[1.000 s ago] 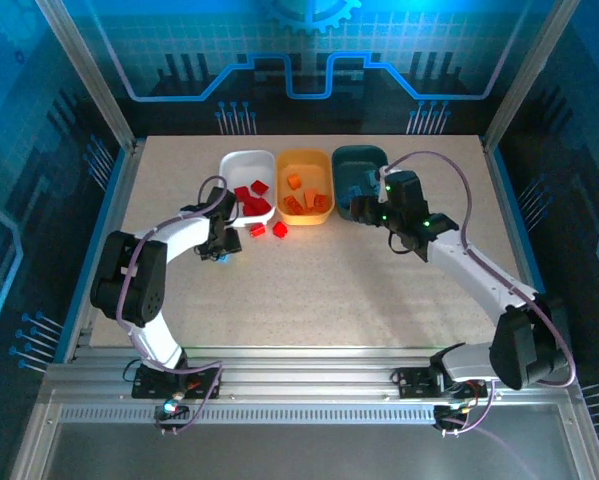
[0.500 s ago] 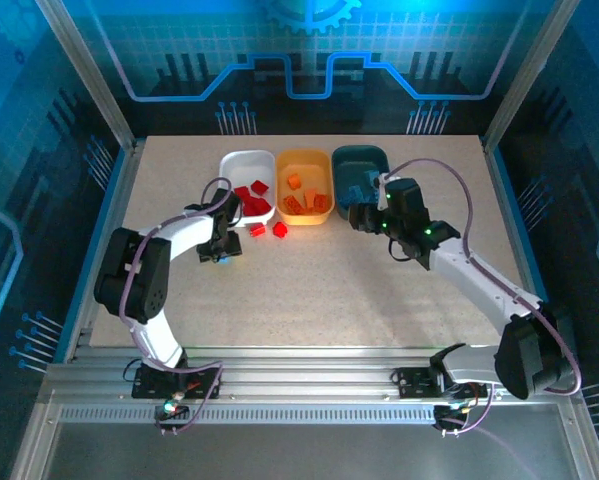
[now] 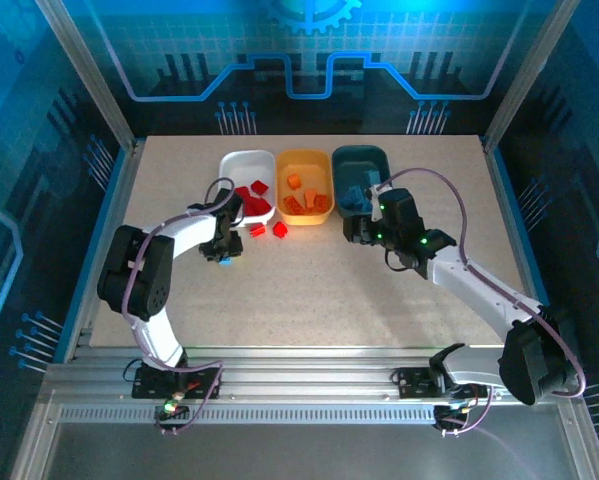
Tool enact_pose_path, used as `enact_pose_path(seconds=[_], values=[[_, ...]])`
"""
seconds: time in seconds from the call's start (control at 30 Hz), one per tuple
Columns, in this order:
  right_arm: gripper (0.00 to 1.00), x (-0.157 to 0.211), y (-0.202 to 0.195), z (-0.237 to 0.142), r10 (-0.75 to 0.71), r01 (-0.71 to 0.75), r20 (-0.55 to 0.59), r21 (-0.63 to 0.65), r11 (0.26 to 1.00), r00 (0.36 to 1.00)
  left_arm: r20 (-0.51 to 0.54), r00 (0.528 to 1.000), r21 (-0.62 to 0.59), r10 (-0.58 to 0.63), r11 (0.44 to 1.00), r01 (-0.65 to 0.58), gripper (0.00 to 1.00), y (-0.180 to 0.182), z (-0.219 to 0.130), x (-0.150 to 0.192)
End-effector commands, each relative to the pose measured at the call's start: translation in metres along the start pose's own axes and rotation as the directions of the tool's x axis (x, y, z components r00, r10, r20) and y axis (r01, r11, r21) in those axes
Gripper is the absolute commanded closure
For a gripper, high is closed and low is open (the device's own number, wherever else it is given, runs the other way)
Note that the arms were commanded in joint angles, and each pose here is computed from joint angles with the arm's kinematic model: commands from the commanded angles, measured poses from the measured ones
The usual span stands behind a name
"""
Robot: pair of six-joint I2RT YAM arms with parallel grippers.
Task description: Sort the legos into containers by color
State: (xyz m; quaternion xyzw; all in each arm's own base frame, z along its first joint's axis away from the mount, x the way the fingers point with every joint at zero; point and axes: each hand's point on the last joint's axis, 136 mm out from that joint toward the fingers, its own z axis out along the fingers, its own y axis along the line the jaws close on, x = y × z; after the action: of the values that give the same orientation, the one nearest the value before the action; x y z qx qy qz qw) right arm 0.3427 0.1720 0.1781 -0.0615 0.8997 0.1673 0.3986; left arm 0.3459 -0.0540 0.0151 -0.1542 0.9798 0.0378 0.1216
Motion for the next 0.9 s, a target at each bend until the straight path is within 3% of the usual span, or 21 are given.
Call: enact_pose_path(seconds=[0.0, 0.3, 0.47, 0.67, 0.87], values=[[0.33, 0.004, 0.004, -0.001, -0.008, 0.008, -0.004, -0.012, 1.0, 1.0, -0.026, 0.999, 0.025, 0.02, 1.0, -0.019, 0.64, -0.006, -0.002, 0.013], [0.32, 0.006, 0.006, -0.001, -0.018, 0.018, -0.008, -0.01, 1.0, 1.0, -0.022, 0.999, 0.039, 0.032, 0.999, -0.031, 0.8, -0.014, -0.005, 0.019], [0.33, 0.004, 0.001, -0.001, -0.017, 0.017, 0.001, 0.015, 1.0, 1.0, 0.041, 0.997, 0.081, 0.068, 0.994, -0.071, 0.81, -0.037, -0.041, 0.011], [0.33, 0.017, -0.035, -0.003, 0.106, -0.112, 0.052, 0.123, 0.986, 0.993, 0.159, 0.974, 0.239, 0.159, 0.951, -0.194, 0.85, -0.12, -0.109, -0.009], [0.31, 0.038, -0.082, 0.001, 0.307, -0.318, 0.086, 0.185, 0.93, 0.948, 0.213, 0.949, 0.497, 0.234, 0.81, -0.311, 0.88, -0.236, -0.15, -0.023]])
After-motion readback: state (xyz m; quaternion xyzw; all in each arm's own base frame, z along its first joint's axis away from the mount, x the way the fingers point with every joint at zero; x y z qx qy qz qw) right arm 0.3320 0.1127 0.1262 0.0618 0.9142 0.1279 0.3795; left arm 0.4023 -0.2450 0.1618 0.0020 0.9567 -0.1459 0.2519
